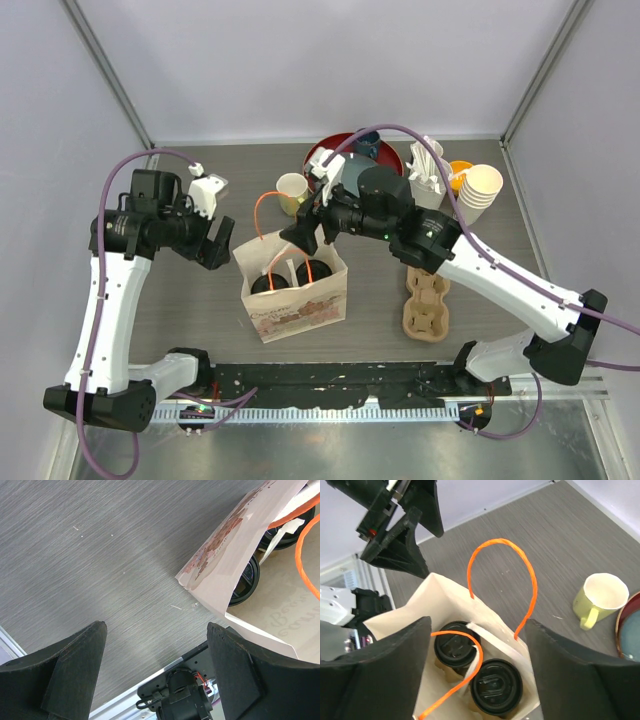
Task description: Pack the takeout coffee
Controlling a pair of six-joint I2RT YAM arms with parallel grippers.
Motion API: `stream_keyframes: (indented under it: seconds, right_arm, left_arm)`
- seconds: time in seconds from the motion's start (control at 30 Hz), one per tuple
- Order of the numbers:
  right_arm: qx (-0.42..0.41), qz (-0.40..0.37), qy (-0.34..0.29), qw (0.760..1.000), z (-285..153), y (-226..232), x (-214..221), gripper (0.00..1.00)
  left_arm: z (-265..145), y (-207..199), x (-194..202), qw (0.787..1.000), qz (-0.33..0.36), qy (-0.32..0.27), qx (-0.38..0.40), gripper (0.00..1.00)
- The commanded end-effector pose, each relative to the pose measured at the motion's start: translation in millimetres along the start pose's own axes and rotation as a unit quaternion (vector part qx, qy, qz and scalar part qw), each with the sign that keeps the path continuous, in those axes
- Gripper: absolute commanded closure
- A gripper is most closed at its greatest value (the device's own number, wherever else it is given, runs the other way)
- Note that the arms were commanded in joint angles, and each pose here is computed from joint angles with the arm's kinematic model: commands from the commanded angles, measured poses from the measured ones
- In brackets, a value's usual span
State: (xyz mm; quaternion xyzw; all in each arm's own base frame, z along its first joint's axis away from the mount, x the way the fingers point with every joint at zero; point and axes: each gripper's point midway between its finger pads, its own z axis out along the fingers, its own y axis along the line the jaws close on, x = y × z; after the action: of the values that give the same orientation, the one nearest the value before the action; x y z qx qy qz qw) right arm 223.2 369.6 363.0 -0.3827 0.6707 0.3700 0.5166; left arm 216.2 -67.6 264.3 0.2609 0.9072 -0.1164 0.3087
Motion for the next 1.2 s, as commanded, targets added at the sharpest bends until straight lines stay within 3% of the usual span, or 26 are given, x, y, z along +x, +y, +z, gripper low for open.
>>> stream_keyframes:
  seconds: [0.0,0.2,0.37,0.47,0.63,0.73,0.83,0.9,0.93,0.97,1.03,1.1,1.17]
  right_arm:
    - [0.019,-0.018,-0.025,0.999,-9,-2,-31,0.15]
    - [0.142,-0.048,-0.034,0.988,-43,-40,-70,0.13]
    - [0.300,-0.046,-0.028,0.952,-95,-97,-89,0.12]
    - [0.389,-0.010,-0.021,0.921,-135,-145,-80,0.11]
    - [0.531,0.071,-0.006,0.845,-218,-227,-28,0.10]
    - [0.555,0.096,0.009,0.826,-237,-238,5,0.10]
    - [0.559,0.101,0.011,0.823,-238,-239,32,0.10]
    - [0.565,0.092,-0.019,0.820,-246,-234,31,0.11]
    - [0.572,0.094,-0.002,0.815,-245,-237,56,0.11]
    - [0.581,0.084,-0.036,0.809,-255,-233,48,0.11]
    - [0.585,0.081,-0.028,0.807,-255,-233,79,0.11]
    - [0.584,0.065,-0.067,0.807,-262,-227,77,0.11]
    - [0.581,0.060,-0.057,0.809,-261,-226,97,0.11]
  left_arm:
    - [-5,-1,-2,1.000,0.003,-0.010,0.000,0.15]
    - [-8,-1,-3,1.000,0.004,-0.013,-0.002,0.15]
    - [-8,0,-3,1.000,-0.001,-0.017,-0.007,0.15]
    - [-8,3,-5,1.000,-0.009,-0.021,-0.020,0.15]
    - [-5,11,-8,0.999,-0.023,-0.028,-0.040,0.14]
    - [-2,19,-9,0.997,-0.033,-0.029,-0.059,0.14]
    - [5,29,-8,0.995,-0.049,-0.026,-0.079,0.14]
    - [17,41,-7,0.992,-0.065,-0.036,-0.101,0.14]
    - [21,51,-5,0.989,-0.073,-0.036,-0.124,0.13]
    - [30,58,-4,0.987,-0.079,-0.043,-0.134,0.13]
    - [33,68,-2,0.982,-0.101,-0.052,-0.153,0.12]
    - [41,77,-3,0.977,-0.108,-0.069,-0.169,0.10]
    - [47,80,3,0.974,-0.111,-0.078,-0.181,0.08]
